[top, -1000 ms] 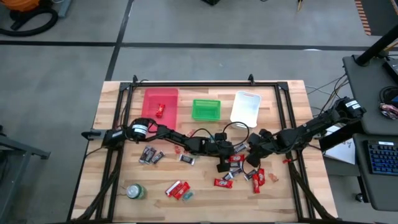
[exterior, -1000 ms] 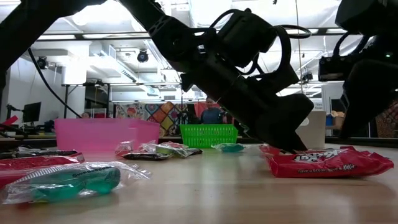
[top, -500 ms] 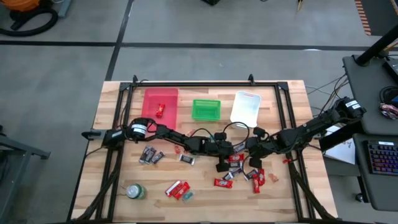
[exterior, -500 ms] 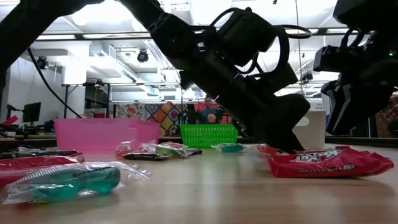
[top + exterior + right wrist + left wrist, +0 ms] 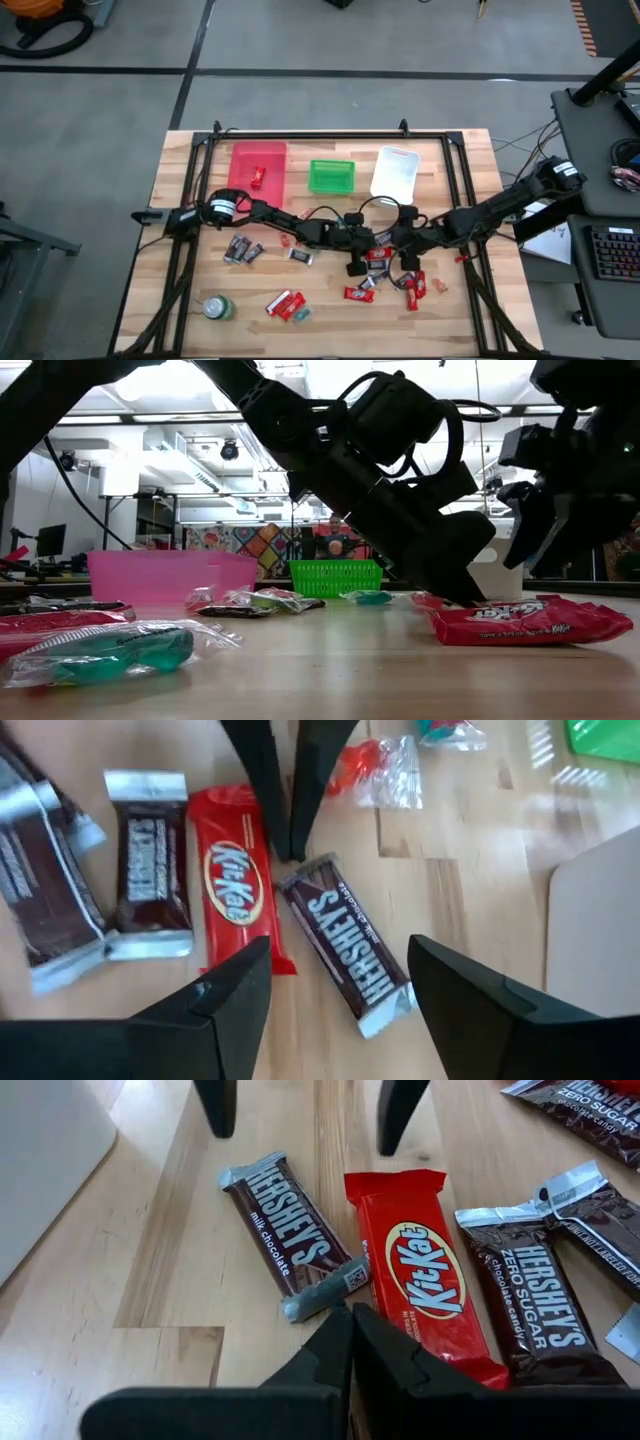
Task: Sort candy
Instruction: Put the brown chocolate bar into the white bin
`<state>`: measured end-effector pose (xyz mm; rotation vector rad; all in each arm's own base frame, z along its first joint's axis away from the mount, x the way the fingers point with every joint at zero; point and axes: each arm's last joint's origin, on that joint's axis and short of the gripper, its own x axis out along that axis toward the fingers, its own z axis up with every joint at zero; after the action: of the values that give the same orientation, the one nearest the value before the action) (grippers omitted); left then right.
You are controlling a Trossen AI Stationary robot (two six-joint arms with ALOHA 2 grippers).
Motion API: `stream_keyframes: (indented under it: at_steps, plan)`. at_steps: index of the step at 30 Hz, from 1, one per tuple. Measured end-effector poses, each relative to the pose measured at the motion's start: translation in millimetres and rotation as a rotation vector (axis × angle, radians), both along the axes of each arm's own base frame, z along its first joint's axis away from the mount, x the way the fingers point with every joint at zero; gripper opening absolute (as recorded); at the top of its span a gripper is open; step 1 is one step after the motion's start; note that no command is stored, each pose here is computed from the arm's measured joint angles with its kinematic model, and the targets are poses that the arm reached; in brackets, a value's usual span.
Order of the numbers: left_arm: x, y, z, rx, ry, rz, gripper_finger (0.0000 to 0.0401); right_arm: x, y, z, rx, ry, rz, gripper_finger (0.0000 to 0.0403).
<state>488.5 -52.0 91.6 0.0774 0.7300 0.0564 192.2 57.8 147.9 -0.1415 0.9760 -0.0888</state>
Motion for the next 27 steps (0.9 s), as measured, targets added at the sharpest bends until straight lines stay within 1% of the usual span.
stream_keyframes:
  at_steps: [4,7,12,16,21,27]
  plan:
    - [0,0,0,0.000,-0.001,0.000,0.0000,4,-5,-12,-0.038,0.063,-0.005,0.0226]
    - [0,0,0,0.000,-0.001,0.000,0.0000,8,-10,-22,-0.047,0.107,-0.032,0.0227]
    - [0,0,0,0.000,-0.001,0.000,0.0000,13,-16,-31,0.009,0.151,-0.027,0.0227]
    - [0,0,0,0.000,-0.001,0.000,0.0000,14,-19,-36,0.031,0.181,-0.030,0.0215]
    - [-1,-2,6,-0.001,-0.006,-0.004,0.0000,15,-18,-40,0.055,0.206,-0.019,0.0176]
    - [-3,-2,13,0.000,0.005,-0.004,0.0000,14,-19,-41,0.047,0.215,-0.025,0.0098]
